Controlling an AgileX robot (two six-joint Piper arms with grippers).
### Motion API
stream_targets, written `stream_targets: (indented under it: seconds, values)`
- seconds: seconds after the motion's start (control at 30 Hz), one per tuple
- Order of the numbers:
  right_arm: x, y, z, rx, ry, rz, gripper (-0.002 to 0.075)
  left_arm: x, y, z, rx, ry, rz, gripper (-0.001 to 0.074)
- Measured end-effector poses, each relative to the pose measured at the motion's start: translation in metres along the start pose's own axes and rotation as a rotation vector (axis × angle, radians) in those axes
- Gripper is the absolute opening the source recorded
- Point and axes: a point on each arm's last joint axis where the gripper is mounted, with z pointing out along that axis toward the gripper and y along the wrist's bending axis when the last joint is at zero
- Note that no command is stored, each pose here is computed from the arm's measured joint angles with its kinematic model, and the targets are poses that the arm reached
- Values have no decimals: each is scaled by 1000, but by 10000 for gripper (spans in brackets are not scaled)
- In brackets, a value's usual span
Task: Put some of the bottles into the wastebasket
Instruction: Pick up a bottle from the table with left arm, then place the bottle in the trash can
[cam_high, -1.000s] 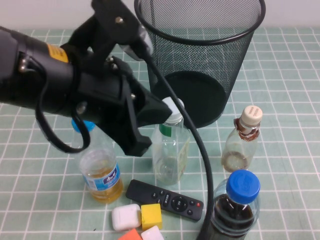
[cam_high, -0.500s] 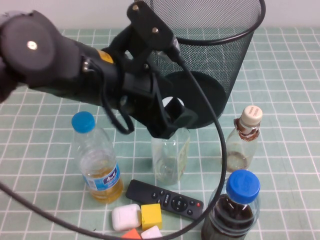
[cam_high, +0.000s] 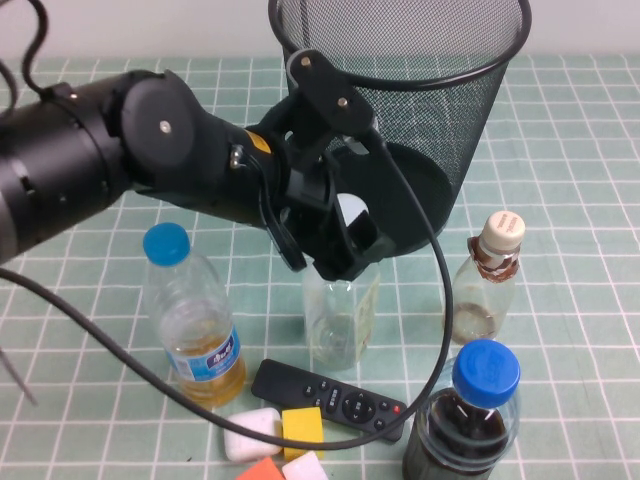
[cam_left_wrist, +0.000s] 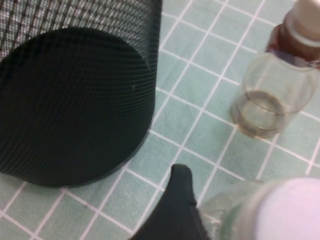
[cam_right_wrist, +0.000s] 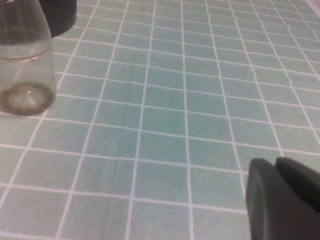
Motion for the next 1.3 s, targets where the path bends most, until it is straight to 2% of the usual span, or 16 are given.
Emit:
stream_targets:
  seconds: [0.1, 0.2, 0.37, 0.47, 0.67, 0.77, 0.87, 1.07, 1.17, 1.3]
  values:
    - [0, 0, 0, 0, 0, 0, -8, 2, 3, 9, -12, 3, -4, 503]
    - [0, 0, 0, 0, 0, 0, -8, 4, 4, 14, -13, 10, -8, 323]
    - [0, 0, 0, 0, 0, 0, -8, 3, 3, 11, -6, 14, -4, 333]
    - [0, 0, 0, 0, 0, 0, -8, -2, -2, -7, 5, 0, -20, 333]
    - [0, 0, 0, 0, 0, 0, -8, -39, -15, -78, 57, -27, -26, 333]
    - [0, 0, 0, 0, 0, 0, -8, -63, -18, -119, 47, -29, -22, 333]
    - [0, 0, 0, 0, 0, 0, -8, -89, -21, -167, 4, -71, 0, 333]
    - [0, 0, 0, 0, 0, 0, -8, -136, -22, -250, -158, -336, 80, 333]
    - [0, 0, 0, 0, 0, 0, -8, -152, -18, -259, -200, -434, 105, 333]
    - [0, 0, 0, 0, 0, 0, -8, -172, 0, -223, -224, -484, 121, 333]
